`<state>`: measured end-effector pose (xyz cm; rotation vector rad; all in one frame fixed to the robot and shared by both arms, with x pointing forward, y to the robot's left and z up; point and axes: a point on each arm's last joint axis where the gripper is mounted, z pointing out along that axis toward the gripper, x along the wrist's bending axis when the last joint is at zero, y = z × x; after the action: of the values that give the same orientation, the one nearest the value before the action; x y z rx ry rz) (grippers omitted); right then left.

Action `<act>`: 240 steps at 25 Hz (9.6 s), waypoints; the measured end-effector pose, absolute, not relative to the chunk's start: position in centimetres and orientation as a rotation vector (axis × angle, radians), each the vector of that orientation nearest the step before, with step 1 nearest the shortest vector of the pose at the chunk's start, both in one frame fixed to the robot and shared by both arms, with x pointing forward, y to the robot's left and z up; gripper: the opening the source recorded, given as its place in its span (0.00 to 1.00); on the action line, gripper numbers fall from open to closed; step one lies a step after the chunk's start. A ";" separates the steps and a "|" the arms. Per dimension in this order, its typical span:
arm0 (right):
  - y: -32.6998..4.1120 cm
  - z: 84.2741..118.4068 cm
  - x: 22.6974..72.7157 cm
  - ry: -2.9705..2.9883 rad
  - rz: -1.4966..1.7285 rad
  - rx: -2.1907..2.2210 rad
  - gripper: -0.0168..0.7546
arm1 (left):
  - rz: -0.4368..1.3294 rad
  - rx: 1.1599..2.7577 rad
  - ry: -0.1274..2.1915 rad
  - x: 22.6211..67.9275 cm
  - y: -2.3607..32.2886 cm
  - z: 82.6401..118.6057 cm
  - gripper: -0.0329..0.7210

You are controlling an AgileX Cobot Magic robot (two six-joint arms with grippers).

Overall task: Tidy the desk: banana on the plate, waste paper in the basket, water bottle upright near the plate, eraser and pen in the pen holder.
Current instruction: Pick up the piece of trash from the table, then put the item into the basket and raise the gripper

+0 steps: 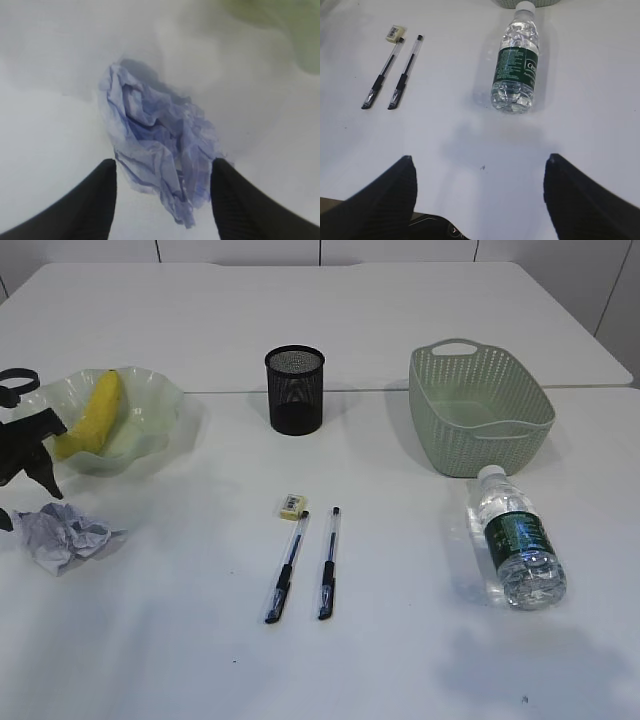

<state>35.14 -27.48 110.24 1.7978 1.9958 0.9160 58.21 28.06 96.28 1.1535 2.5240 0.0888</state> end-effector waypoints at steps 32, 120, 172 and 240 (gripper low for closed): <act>-27.5 110.3 35.2 1.994 0.918 1.794 0.78 | 0.103 1.135 2.556 59.6 28.2 92.6 0.18; -12.1 106.2 50.4 2.558 1.652 1.644 0.78 | -0.072 1.915 1.333 49.0 14.3 108.3 0.04; -8.5 102.9 52.7 2.504 1.950 1.770 0.02 | -0.077 1.830 1.334 49.3 14.0 108.8 0.35; -21.3 106.8 61.7 2.110 0.921 1.739 0.02 | 0.400 1.752 1.954 45.1 30.6 106.6 0.61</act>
<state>61.71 -21.26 106.78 1.7386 2.1104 0.9205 45.09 30.61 106.60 1.7520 1.9543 0.4001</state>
